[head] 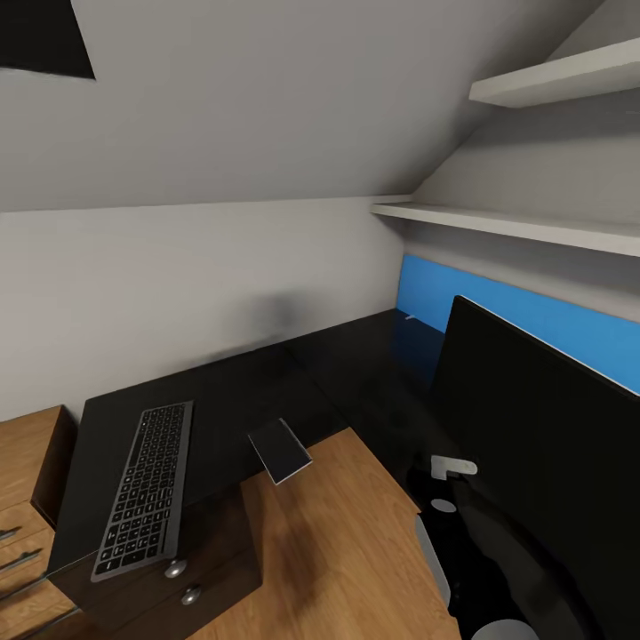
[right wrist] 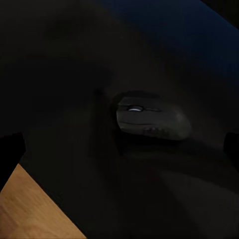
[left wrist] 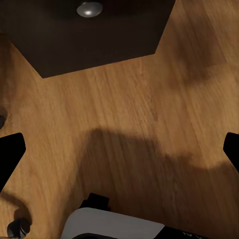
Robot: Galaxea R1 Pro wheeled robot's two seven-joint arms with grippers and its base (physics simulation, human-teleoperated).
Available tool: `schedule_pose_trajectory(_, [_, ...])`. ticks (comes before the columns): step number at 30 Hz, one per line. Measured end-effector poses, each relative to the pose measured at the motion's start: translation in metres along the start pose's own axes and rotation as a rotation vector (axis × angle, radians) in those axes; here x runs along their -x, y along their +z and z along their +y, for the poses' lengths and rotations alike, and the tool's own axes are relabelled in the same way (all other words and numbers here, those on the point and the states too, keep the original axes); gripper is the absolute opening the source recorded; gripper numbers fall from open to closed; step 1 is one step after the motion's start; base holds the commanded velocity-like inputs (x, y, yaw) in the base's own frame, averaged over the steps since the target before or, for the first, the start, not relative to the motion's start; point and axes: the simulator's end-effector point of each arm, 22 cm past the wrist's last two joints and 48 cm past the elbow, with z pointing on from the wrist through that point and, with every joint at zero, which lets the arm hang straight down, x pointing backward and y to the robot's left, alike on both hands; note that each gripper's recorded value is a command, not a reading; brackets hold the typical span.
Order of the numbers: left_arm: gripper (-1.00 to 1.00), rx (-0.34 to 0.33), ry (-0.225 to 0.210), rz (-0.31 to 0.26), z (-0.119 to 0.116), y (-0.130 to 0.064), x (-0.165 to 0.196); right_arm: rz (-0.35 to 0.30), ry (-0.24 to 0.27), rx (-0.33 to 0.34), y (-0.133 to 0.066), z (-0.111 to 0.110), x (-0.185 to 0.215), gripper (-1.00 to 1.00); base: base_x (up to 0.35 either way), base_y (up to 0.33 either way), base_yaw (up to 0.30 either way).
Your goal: In the bedroom, organize the workspace by keeping the computer under the desk, ensuring the monitor is on the desk, placing the keyboard on the desk next to the monitor, placing the mouse on the desk next to the keyboard, moving the folder from the swivel chair onto the desk next to the mouse, stacking the notebook on top of the folder with the pen on top of the notebook, and positioning the swivel chair next to the desk.
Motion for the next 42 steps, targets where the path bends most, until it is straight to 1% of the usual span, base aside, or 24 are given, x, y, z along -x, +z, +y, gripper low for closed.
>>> schedule_pose_trajectory(12, [1.00,0.001,-0.001,-0.002,0.000,0.000,0.001,-0.004,0.002,0.002,-0.001,0.000,0.002,1.00,0.000,0.000,-0.107])
schedule_pose_trajectory(22, [1.00,0.000,-0.002,-0.005,0.000,0.000,0.002,-0.001,-0.002,0.007,-0.001,0.002,0.000,1.00,0.008,0.000,-0.025])
schedule_pose_trajectory(30, [1.00,0.000,-0.002,-0.007,0.000,0.000,0.002,0.010,-0.010,0.009,0.000,0.003,-0.006,1.00,0.171,0.000,-0.002])
schedule_pose_trajectory(42, [1.00,0.000,-0.003,-0.007,0.000,0.000,0.002,0.015,-0.014,0.011,0.000,0.003,-0.009,1.00,0.093,0.000,0.000])
